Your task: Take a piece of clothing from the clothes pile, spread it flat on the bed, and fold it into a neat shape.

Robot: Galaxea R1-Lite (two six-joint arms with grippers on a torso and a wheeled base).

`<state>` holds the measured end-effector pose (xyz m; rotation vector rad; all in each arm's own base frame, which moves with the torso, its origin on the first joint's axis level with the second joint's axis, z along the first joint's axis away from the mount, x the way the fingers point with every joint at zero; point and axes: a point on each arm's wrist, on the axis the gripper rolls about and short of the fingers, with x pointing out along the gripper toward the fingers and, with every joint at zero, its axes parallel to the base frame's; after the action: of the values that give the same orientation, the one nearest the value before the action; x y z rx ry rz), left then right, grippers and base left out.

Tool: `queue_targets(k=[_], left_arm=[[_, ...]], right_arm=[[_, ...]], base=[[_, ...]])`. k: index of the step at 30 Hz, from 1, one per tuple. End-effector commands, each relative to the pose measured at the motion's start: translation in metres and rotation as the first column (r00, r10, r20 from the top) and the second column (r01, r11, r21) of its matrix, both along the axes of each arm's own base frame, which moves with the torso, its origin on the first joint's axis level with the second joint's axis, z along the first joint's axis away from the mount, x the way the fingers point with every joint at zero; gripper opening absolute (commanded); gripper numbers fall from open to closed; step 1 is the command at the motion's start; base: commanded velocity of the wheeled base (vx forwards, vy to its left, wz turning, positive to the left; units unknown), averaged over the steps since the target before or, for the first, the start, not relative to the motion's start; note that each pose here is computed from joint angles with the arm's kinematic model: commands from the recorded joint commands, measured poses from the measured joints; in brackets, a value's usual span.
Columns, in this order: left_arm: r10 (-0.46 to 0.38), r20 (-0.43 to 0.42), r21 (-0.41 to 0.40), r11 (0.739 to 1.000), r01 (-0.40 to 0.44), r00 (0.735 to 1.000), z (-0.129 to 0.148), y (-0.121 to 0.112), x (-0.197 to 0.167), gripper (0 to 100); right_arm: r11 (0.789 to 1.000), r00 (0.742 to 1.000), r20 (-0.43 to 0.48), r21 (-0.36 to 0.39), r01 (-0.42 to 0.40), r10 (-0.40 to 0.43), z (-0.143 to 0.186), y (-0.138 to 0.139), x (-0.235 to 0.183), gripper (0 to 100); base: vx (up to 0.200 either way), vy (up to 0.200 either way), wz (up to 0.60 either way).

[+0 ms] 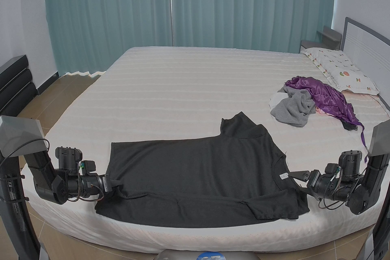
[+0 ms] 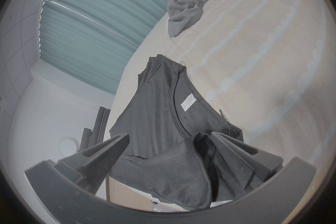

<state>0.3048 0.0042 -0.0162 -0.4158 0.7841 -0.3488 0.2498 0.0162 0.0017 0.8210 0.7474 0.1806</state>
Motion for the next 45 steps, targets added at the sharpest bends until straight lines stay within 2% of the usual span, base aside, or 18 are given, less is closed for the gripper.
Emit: queue_targets(k=[1, 9, 17, 21, 29, 32, 39, 45], left_arm=[[0.02, -0.007, 0.001, 1.0, -0.02, 1.0, -0.002, 0.005, -0.001, 0], [0.068, -0.001, -0.017, 0.998, -0.068, 0.998, 0.005, 0.011, 0.0, 0], [0.173, -0.02, -0.055, 0.983, -0.174, 0.985, 0.019, 0.012, -0.007, 0], [0.219, -0.016, -0.047, 0.974, -0.22, 0.976, 0.027, 0.012, -0.013, 0], [0.222, -0.025, -0.047, 0.974, -0.223, 0.975, 0.027, 0.012, -0.017, 0], [0.221, -0.032, -0.047, 0.974, -0.223, 0.975, 0.026, 0.011, -0.018, 0], [0.221, -0.038, -0.047, 0.974, -0.223, 0.974, 0.025, 0.011, -0.019, 0], [0.225, -0.04, -0.048, 0.973, -0.227, 0.973, 0.025, 0.011, -0.019, 0]], right_arm=[[1.0, 1.0, -0.007, 0.0, -0.001, 0.001, -0.002, 0.0, 0.001, 100], [1.0, 1.0, 0.008, -0.001, -0.013, 0.013, -0.004, 0.004, 0.001, 100], [1.0, 0.999, 0.053, -0.004, -0.011, 0.011, -0.007, 0.003, 0.008, 100], [0.998, 0.995, 0.089, -0.056, -0.036, 0.041, -0.016, 0.002, 0.02, 100], [0.984, 0.988, 0.104, -0.15, -0.096, 0.112, -0.035, 0.002, 0.031, 100], [0.973, 0.979, 0.131, -0.195, -0.126, 0.154, -0.041, 0.001, 0.034, 100], [0.968, 0.971, 0.142, -0.19, -0.164, 0.193, -0.042, 0.002, 0.035, 100], [0.953, 0.962, 0.139, -0.224, -0.202, 0.236, -0.048, 0.002, 0.032, 100]], base=[[0.0, 0.0, 0.0], [0.0, 0.0, 0.0], [0.0, 0.0, 0.0], [0.0, 0.0, 0.0], [0.0, 0.0, 0.0], [0.0, 0.0, 0.0], [0.0, 0.0, 0.0], [0.0, 0.0, 0.0]])
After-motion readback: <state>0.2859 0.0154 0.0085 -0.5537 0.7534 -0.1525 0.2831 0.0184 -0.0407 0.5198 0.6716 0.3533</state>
